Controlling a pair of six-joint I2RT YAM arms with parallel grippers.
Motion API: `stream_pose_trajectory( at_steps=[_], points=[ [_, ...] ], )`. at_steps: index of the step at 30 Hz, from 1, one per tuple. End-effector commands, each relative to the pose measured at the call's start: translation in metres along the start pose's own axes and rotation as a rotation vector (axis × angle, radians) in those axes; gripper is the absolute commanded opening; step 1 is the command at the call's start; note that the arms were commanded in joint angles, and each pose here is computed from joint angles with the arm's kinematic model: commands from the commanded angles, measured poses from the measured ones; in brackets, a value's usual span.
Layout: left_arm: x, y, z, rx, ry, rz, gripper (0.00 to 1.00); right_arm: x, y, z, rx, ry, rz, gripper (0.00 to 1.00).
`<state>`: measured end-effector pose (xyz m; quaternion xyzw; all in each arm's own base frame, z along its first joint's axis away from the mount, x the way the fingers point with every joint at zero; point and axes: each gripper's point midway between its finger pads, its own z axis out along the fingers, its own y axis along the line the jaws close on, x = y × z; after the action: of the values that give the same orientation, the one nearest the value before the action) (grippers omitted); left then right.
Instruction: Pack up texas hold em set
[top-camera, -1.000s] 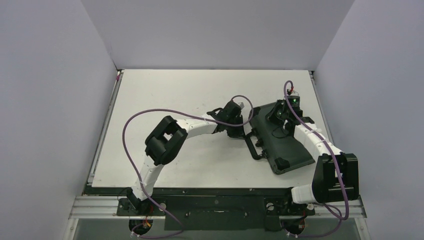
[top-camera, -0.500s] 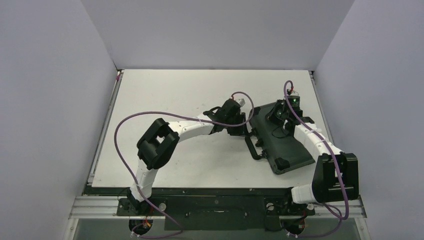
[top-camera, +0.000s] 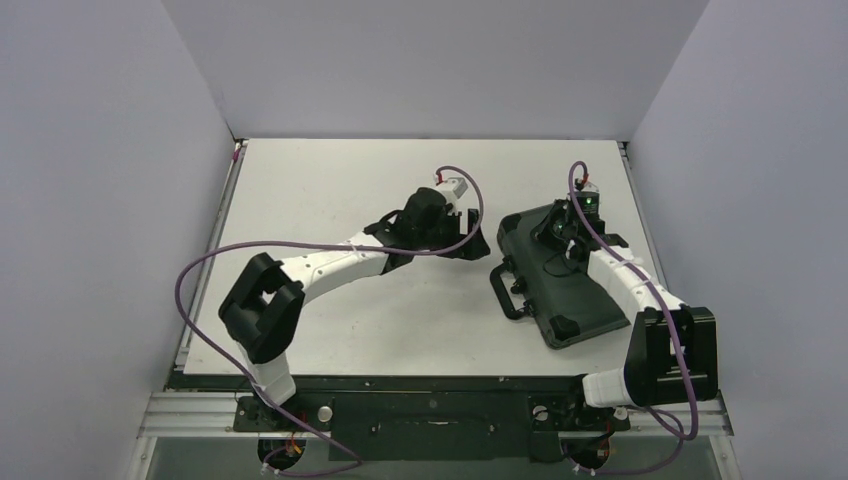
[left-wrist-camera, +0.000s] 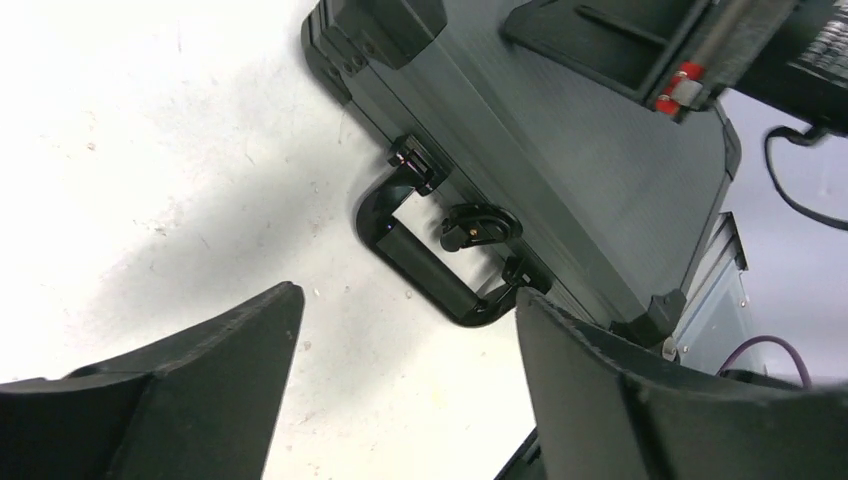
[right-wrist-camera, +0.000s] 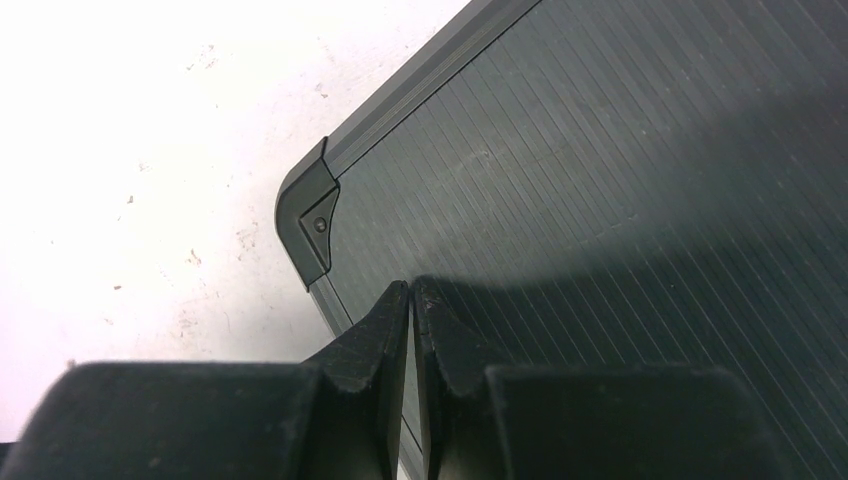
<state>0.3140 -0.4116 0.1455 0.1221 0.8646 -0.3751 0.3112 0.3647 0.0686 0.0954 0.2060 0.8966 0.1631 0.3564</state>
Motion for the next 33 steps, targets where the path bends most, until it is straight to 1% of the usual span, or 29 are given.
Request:
stream_pose_trajectory(
  at_steps=[1,2,4,6,7,13,14,15,22,27,33],
  points=[
    [-0.038,-0.016,-0.037,0.074,-0.153,0.071,0.8,0.159,-0.113,-0.049,0.447,0.572,-0.016,0.07],
    [-0.038,-0.013,-0.041,0.072,-0.157,0.07,0.85,0.157,-0.11,-0.05,0.443,0.562,-0.007,0.07],
    [-0.037,-0.006,-0.049,0.067,-0.166,0.063,0.92,0.152,-0.103,-0.049,0.428,0.541,0.003,0.07],
    [-0.036,0.001,-0.058,0.059,-0.174,0.056,0.96,0.145,-0.097,-0.049,0.418,0.522,0.006,0.07],
    [-0.035,0.004,-0.063,0.056,-0.179,0.054,0.97,0.144,-0.095,-0.05,0.421,0.52,0.002,0.07],
    [-0.035,0.01,-0.086,0.047,-0.216,0.053,0.97,0.118,-0.08,-0.055,0.413,0.462,-0.009,0.08],
    [-0.032,0.013,-0.088,0.044,-0.214,0.053,1.0,0.111,-0.076,-0.055,0.406,0.445,-0.011,0.08],
    [-0.034,0.011,-0.093,0.048,-0.227,0.058,0.98,0.109,-0.075,-0.057,0.407,0.444,-0.012,0.08],
    [-0.032,0.016,-0.118,0.034,-0.262,0.078,0.97,0.084,-0.059,-0.066,0.38,0.384,-0.019,0.08],
    [-0.025,0.027,-0.131,-0.008,-0.277,0.083,0.96,0.07,-0.049,-0.072,0.354,0.343,-0.014,0.08],
    [-0.03,0.043,-0.156,-0.086,-0.351,0.077,0.96,0.055,-0.037,-0.082,0.319,0.289,-0.004,0.09]
  ],
)
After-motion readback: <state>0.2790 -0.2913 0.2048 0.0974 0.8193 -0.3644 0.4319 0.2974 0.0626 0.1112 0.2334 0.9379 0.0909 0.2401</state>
